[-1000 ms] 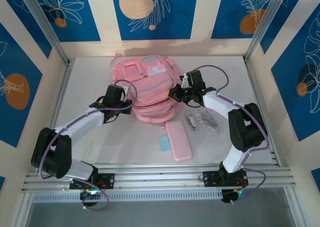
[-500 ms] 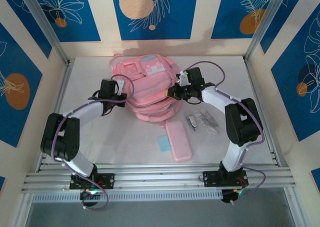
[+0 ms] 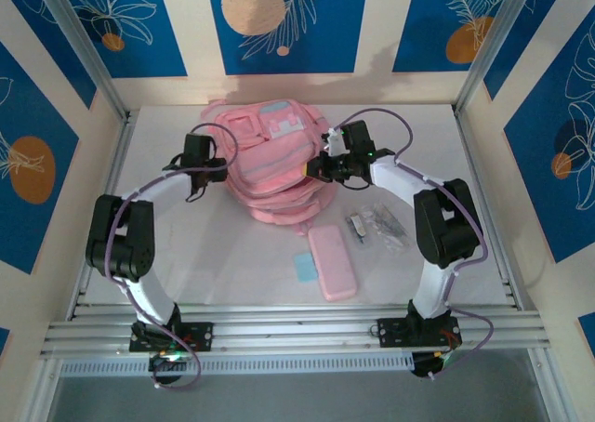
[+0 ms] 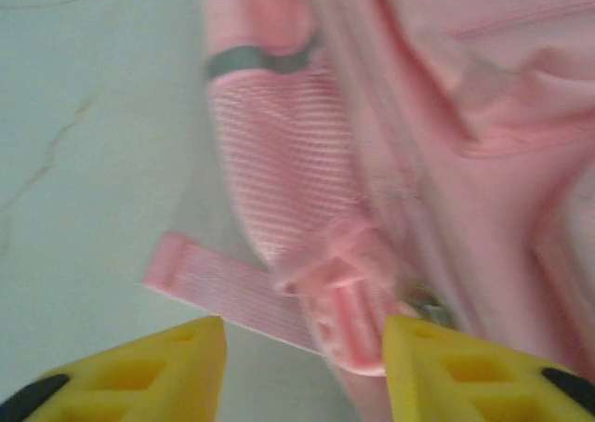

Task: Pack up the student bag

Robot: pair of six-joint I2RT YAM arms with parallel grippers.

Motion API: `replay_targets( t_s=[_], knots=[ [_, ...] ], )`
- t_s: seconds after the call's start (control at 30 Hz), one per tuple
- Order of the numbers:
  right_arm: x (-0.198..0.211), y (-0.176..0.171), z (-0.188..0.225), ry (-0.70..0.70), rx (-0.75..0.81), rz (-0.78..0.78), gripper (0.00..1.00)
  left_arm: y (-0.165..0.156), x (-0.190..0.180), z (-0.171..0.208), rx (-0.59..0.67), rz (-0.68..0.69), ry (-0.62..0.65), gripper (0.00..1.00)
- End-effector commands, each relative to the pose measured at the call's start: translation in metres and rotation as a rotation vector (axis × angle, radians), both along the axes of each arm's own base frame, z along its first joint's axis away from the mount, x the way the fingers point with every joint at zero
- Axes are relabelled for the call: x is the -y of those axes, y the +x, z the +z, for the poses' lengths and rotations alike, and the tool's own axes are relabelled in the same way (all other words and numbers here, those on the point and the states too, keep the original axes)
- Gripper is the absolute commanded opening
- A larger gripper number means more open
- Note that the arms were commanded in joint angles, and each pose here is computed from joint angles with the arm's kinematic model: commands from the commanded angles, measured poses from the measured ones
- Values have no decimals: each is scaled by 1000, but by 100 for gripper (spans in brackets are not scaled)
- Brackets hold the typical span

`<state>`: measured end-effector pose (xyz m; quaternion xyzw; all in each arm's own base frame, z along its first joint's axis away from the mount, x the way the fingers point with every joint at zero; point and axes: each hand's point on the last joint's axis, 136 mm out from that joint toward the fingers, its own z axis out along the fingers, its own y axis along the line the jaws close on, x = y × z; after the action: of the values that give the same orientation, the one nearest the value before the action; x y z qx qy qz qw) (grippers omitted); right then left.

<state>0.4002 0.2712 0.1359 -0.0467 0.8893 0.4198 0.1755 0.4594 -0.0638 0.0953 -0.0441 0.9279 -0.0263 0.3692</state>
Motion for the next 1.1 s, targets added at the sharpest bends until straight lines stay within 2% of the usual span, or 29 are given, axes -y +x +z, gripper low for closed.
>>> replay_targets(
  t_s=[0.0, 0.13, 0.2, 0.23, 0.27, 0.3, 0.33, 0.53, 0.7, 0.87, 0.97, 1.07],
  knots=[
    [-17, -1, 22, 21, 55, 59, 5, -9, -10, 14, 0, 67, -56, 62],
    [-17, -12, 36, 23, 52, 52, 49, -28, 9, 31, 2, 28, -181, 71],
    [-13, -20, 40, 1, 52, 43, 68, -38, 21, 37, -4, 6, -244, 79],
    [-10, -26, 40, -18, 45, 37, 84, -44, 28, 41, -6, -9, -274, 82],
    [-7, -33, 40, -40, 36, 34, 99, -50, 35, 44, -10, -24, -299, 90],
    [-4, -39, 39, -62, 25, 31, 99, -55, 42, 46, -11, -35, -317, 93],
    [0, -47, 36, -94, 11, 26, 99, -61, 49, 47, -13, -52, -332, 100],
    [26, -106, 2, -328, -94, -4, 99, -88, 88, 52, -3, -134, -379, 100],
    [47, -163, -31, -536, -178, -17, 99, -96, 103, 59, 11, -175, -392, 100],
    [76, -204, -49, -765, -187, -40, 99, -102, 117, 59, 21, -178, -450, 100],
    [89, -221, -61, -842, -209, -38, 99, -104, 122, 56, 22, -176, -478, 100],
    [87, -232, -73, -827, -228, -6, 99, -105, 127, 55, 17, -184, -483, 100]
  ],
)
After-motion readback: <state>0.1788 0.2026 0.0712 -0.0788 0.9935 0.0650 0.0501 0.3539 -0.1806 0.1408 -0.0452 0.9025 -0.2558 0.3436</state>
